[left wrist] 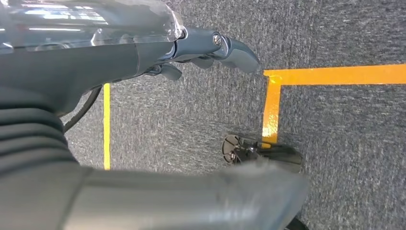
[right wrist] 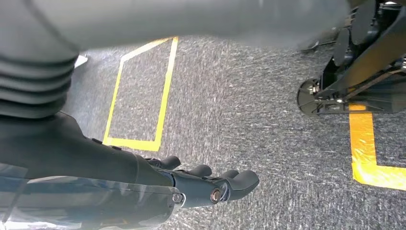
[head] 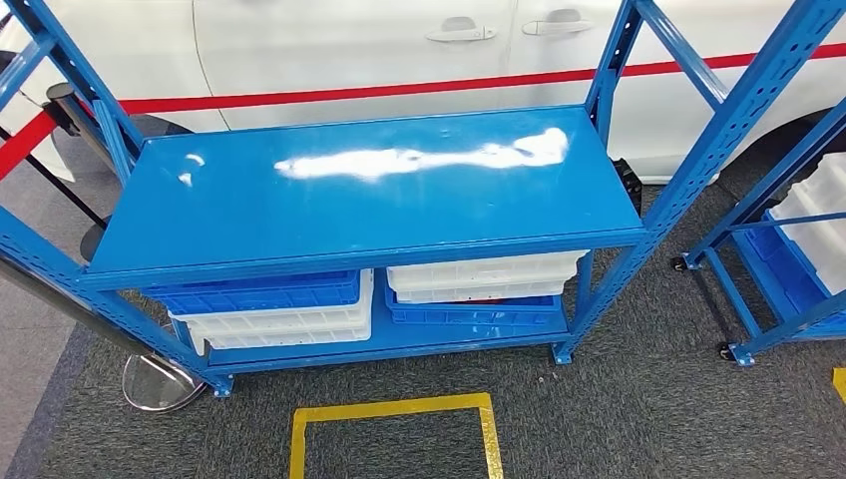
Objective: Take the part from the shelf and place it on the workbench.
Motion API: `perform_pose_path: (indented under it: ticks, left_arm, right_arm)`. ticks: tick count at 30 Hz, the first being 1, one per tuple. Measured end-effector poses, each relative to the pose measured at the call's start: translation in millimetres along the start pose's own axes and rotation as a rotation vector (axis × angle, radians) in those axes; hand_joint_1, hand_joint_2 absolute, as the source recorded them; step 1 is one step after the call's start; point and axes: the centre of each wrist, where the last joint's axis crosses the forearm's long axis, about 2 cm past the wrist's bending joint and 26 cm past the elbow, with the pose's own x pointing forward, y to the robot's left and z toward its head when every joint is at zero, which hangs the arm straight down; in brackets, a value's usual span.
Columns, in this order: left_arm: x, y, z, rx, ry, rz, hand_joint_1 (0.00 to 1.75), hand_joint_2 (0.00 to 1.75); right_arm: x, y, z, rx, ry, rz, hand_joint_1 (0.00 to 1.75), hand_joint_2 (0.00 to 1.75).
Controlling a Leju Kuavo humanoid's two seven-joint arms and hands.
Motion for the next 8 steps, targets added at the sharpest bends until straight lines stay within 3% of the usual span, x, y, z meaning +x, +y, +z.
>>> perform_pose_path:
  ticks: [8]
  left_arm:
    - [-0.5,4.2,-0.5,0.002,0.022,0.014,0.00,1.75]
  right_arm:
    - [-0.3,-4.9,-0.4,-0.010,-0.015,-0.019,0.00,1.75]
